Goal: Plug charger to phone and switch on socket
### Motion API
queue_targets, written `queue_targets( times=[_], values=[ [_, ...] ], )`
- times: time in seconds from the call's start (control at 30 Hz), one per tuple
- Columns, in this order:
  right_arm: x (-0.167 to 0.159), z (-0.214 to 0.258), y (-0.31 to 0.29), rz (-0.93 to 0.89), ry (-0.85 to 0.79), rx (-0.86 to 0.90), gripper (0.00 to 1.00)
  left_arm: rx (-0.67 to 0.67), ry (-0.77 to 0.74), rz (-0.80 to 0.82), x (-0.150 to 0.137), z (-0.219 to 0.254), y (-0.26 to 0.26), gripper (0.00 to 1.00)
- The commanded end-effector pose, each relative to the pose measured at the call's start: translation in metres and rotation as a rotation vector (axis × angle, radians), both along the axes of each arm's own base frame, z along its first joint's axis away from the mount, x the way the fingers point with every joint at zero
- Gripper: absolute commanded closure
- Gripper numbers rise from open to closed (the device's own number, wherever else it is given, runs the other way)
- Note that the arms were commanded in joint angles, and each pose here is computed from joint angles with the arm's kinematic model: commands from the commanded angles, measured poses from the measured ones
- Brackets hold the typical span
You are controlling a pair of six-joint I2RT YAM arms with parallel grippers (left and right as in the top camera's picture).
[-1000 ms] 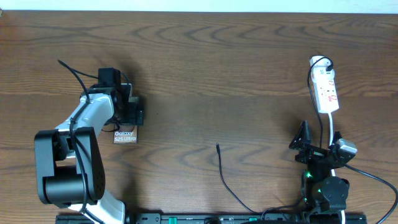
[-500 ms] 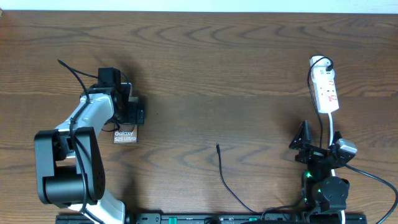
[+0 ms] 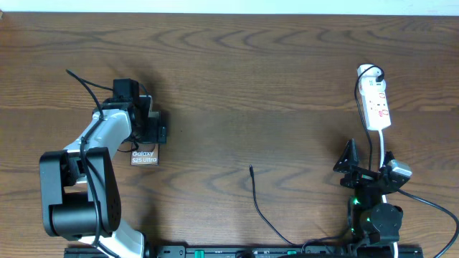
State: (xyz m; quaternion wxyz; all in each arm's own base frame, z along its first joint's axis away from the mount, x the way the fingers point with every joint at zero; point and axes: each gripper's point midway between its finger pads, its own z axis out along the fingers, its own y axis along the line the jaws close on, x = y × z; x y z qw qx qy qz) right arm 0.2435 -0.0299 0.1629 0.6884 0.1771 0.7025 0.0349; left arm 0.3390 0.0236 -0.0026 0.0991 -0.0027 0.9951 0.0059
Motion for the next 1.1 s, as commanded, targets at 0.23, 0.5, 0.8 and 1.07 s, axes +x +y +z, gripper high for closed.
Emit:
queue_targets(
  times=[0.23, 0.5, 0.8, 1.07],
  values=[
    [-0.0005, 0.0001, -0.0005, -0.006, -0.001, -0.004, 0.01, 0.014, 0.032, -0.001, -0.0104, -0.0093, 0.0029, 0.01],
    [-0.0005, 0.0000, -0.0005, -0.006, 0.000, -0.004, 0.01, 0.014, 0.032, 0.000, -0.0104, -0.0093, 0.0029, 0.05],
    [-0.0005, 0.0000, -0.0005, -0.006, 0.000, -0.004, 0.01, 0.014, 0.032, -0.001, -0.0104, -0.0093, 0.0029, 0.10],
    [-0.0005, 0.0000, -0.0005, -0.006, 0.000, -0.004, 0.01, 0.013, 0.032, -0.001, -0.0104, -0.0093, 0.0028, 0.12]
  ],
)
